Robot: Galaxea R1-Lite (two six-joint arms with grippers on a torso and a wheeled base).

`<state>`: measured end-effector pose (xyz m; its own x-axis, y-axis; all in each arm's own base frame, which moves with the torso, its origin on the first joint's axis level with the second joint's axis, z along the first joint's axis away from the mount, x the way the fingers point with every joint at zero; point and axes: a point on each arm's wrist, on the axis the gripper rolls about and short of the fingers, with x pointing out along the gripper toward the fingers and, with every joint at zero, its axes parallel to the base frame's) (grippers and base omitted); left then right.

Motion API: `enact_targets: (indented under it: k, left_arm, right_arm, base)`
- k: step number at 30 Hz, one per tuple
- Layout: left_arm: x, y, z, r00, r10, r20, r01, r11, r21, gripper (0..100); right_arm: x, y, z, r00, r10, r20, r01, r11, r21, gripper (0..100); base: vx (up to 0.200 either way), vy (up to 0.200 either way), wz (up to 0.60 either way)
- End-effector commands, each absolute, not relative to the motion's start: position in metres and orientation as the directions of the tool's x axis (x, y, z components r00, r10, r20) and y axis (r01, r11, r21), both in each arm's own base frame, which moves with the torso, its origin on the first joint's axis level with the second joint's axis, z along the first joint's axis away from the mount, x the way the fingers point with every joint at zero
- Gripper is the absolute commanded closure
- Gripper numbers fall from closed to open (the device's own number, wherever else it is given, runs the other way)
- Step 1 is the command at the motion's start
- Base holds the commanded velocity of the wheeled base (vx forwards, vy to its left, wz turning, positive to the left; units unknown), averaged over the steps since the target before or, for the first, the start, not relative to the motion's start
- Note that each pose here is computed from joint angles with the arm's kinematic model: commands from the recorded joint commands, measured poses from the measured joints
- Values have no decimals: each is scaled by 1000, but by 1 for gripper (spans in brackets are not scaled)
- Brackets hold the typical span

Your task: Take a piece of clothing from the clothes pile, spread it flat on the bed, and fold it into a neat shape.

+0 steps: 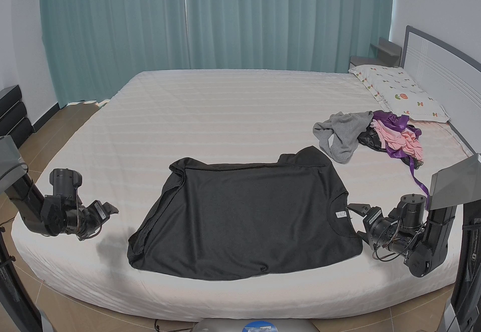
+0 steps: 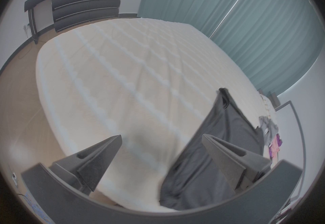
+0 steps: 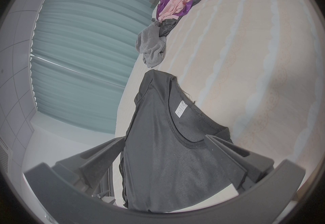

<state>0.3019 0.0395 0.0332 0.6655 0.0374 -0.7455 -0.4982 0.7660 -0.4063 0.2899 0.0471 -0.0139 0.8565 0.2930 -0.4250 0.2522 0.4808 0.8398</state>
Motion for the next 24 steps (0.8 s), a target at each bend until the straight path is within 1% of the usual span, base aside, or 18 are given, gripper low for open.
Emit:
enact_targets:
  k: [1, 5, 9, 15, 18, 24]
  left_arm:
    - [344, -2, 49, 699, -59, -712, -432, 759, -487, 0]
    - [360, -22, 52, 716, -97, -692, -400, 755, -520, 0]
    - [369, -27, 52, 726, -107, -680, -396, 743, -540, 0]
    - [377, -28, 45, 720, -108, -685, -401, 741, -538, 0]
    - [391, -33, 39, 728, -115, -676, -387, 745, -544, 0]
    - [418, -43, 39, 733, -130, -667, -370, 747, -553, 0]
  right_arm:
    - [290, 47, -13, 857, 294, -423, 250, 481, 840, 0]
    - [290, 47, -14, 856, 294, -425, 251, 482, 839, 0]
    - [290, 47, -14, 856, 294, -425, 251, 482, 839, 0]
    - [290, 47, -14, 856, 294, -426, 252, 482, 839, 0]
    - [290, 47, -14, 857, 292, -425, 251, 482, 839, 0]
    - [290, 47, -15, 856, 292, -426, 253, 482, 839, 0]
  base:
    - [0, 0, 0]
    - [0, 0, 0]
    - [0, 0, 0]
    - [200, 0, 0]
    - [200, 0, 0]
    - [0, 0, 0]
